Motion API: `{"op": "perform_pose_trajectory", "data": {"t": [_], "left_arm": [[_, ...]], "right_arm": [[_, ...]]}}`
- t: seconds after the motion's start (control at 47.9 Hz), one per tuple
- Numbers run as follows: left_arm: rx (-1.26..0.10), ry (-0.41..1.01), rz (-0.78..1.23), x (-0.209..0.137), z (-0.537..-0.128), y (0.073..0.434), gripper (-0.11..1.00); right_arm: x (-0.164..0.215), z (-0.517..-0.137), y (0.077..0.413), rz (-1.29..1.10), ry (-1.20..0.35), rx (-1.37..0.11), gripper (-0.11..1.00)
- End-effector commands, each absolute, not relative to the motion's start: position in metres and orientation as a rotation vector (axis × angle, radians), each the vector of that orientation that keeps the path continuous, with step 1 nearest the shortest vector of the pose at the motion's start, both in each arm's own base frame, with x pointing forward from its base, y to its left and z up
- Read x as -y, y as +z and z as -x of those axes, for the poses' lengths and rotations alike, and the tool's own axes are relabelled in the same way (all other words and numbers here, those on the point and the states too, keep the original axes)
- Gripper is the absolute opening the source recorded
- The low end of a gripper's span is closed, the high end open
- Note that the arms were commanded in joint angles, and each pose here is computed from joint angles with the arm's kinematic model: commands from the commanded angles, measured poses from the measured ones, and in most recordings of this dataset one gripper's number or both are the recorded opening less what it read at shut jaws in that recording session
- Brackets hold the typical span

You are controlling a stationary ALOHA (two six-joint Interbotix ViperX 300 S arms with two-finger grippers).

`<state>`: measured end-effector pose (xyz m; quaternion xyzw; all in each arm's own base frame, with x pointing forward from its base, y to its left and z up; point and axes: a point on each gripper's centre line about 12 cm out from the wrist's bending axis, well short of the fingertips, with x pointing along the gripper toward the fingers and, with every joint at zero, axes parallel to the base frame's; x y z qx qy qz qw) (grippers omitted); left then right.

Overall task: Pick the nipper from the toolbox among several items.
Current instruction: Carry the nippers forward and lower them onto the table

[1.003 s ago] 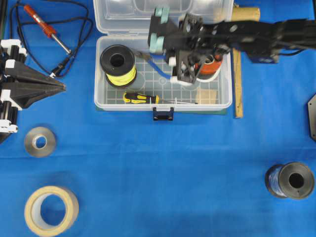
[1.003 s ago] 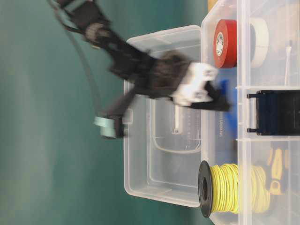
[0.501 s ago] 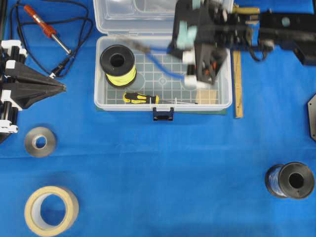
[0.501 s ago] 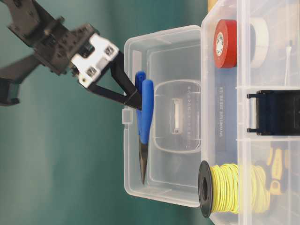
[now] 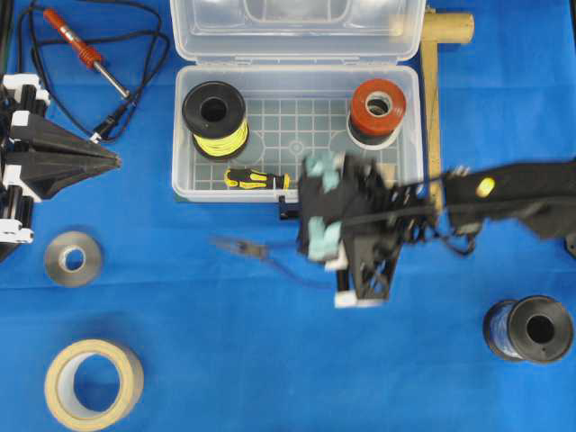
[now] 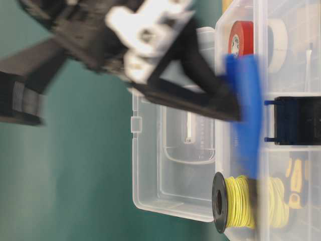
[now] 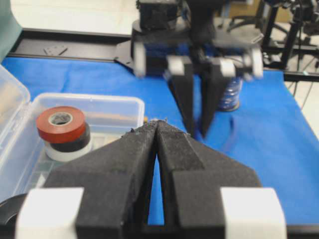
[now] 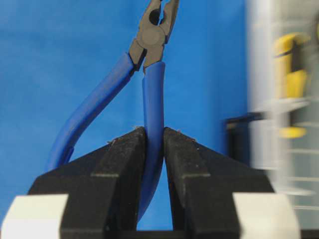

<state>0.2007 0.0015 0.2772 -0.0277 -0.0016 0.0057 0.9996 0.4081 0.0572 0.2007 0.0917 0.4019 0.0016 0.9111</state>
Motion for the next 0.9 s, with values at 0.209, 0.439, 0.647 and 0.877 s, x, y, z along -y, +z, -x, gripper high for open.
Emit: {"op": "perform_pose_trajectory", "data": {"t": [0.209,0.439,0.647,0.877], "left_arm": [[0.009,0.012,0.058,-0.002,-0.202,0.279,0.0],[0.0,0.012,0.062,-0.002,-0.201,0.277,0.0],[-0.003,0.012,0.062,-0.002,-0.201,0.276,0.0],[-0.003,0.012,0.063,-0.002,-0.201,0.277,0.0]], "right_arm": [[-0.077,-0.42,0.136,-0.267,-0.024,-0.933,0.12],[-0.077,-0.419,0.114,-0.27,-0.042,-0.984,0.12],[-0.073,-0.419,0.114,-0.272,-0.054,-0.996,0.13],[-0.063,-0.415,0.15,-0.231,-0.063,-0.971,0.71]]}}
